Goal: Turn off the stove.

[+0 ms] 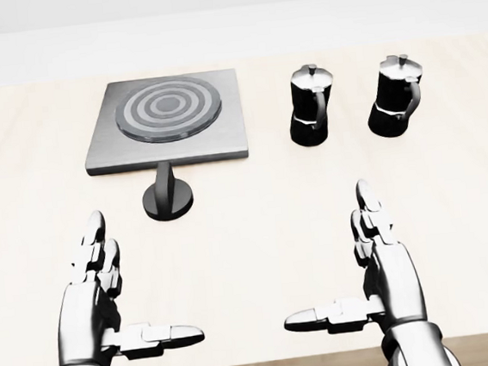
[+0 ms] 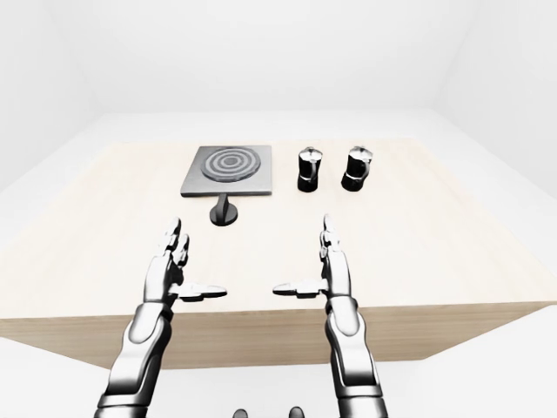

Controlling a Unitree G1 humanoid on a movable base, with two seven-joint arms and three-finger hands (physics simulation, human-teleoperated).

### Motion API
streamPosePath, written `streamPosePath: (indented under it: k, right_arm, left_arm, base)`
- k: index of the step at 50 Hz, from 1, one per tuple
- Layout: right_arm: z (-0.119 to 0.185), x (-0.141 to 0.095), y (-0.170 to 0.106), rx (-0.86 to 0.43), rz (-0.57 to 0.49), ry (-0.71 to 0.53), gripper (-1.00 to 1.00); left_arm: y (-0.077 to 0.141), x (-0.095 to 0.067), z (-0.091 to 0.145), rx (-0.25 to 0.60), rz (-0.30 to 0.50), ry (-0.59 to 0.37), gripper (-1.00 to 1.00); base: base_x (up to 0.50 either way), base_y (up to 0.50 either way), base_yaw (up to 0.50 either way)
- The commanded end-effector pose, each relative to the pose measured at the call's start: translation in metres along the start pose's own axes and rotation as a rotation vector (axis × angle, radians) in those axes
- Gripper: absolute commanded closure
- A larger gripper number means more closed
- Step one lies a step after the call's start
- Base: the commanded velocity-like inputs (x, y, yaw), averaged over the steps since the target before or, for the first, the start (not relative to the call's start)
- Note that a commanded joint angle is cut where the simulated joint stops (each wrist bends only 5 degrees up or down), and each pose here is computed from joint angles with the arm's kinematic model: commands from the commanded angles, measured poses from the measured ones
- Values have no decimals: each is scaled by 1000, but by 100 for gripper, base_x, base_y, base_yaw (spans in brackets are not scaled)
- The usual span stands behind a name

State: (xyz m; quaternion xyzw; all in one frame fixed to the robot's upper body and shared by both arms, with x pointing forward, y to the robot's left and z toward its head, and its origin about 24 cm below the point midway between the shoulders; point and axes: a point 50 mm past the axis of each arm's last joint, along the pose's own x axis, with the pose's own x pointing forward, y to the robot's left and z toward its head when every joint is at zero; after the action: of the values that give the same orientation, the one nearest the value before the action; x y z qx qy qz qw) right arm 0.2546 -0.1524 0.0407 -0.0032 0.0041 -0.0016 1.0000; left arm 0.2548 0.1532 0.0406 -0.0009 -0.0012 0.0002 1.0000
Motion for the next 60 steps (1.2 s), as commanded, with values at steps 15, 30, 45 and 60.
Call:
streamPosePath:
  k: [15, 30, 45, 60]
  right_arm:
    - [-4, 4, -4, -42, 2, 45, -100]
    - [-5, 5, -3, -43, 16, 50, -100]
    - [-6, 5, -3, -39, 15, 49, -100]
    - [-7, 5, -4, -30, 6, 56, -100]
  left_arm:
    - [7, 3, -4, 44, 7, -16, -100]
    - [6, 2, -7, 54, 8, -14, -100]
    - [6, 2, -6, 52, 11, -17, -100]
    - [6, 1, -5, 53, 11, -22, -100]
  base:
    - [0, 0, 0]
    - [0, 35, 0]
    - [0, 42, 0]
    - [0, 38, 0]
